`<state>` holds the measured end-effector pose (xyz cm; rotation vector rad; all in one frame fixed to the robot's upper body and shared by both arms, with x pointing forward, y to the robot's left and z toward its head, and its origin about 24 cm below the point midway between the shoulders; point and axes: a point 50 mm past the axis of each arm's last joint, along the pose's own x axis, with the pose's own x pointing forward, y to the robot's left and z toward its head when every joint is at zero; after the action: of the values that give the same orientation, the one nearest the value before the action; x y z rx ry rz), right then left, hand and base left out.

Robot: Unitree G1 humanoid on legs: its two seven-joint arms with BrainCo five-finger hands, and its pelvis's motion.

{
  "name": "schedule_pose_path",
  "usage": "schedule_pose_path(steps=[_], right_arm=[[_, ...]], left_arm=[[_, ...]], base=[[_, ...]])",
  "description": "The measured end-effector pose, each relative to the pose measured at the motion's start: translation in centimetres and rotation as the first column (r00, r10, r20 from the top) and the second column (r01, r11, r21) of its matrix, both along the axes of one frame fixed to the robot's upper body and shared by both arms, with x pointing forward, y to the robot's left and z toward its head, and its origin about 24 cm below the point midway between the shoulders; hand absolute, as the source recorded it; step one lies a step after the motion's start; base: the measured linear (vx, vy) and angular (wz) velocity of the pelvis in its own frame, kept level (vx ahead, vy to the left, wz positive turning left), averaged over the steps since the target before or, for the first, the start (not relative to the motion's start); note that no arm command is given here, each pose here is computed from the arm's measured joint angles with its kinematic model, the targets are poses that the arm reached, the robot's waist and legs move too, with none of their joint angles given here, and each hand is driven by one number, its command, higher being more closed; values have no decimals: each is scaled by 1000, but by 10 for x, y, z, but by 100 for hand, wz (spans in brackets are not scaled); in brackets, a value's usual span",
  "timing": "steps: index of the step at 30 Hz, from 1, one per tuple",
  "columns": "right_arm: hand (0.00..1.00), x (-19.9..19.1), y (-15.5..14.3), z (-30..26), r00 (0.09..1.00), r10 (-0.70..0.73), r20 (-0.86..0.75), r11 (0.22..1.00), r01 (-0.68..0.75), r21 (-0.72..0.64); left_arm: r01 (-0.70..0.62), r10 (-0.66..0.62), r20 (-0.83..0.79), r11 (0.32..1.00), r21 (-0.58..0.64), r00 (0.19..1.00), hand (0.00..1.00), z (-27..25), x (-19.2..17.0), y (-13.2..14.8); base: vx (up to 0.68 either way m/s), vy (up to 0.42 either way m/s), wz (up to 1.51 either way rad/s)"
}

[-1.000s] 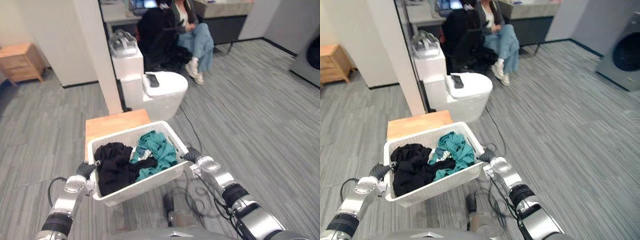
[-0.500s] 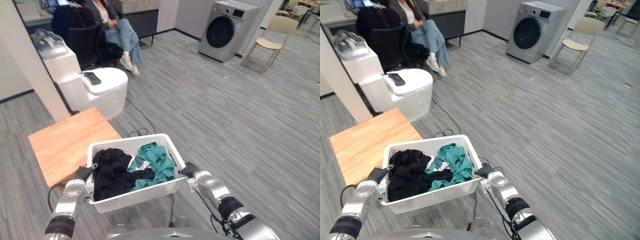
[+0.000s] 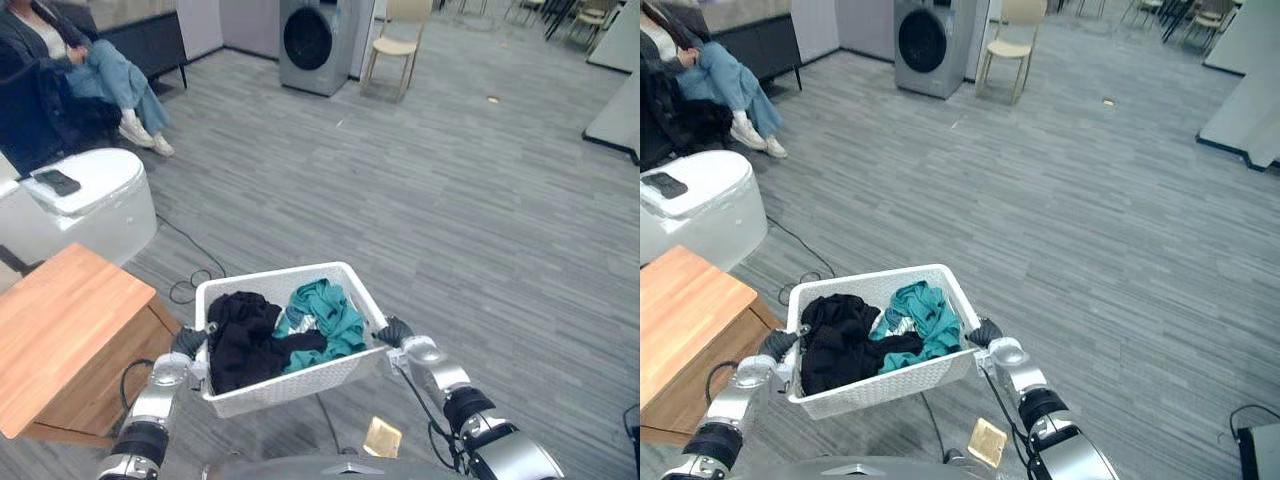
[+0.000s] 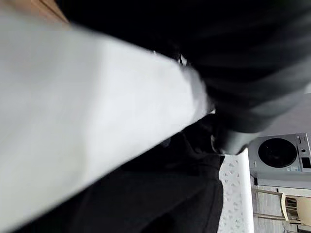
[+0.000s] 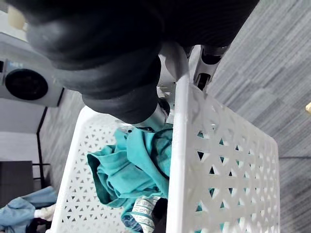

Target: Pick up the laundry basket with both hands and put the clothes into the washing machine.

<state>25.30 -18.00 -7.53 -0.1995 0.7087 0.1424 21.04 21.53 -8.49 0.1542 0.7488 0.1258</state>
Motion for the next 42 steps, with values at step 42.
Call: schedule_pose_path(steps=[42], right_arm=[[100,-5,-7,2,999,33,25,999,-33,-3]], left_arm=[[-39,37,-32,997,-68,999,100,-11,-21,-6]], base=[[386,10,-21]])
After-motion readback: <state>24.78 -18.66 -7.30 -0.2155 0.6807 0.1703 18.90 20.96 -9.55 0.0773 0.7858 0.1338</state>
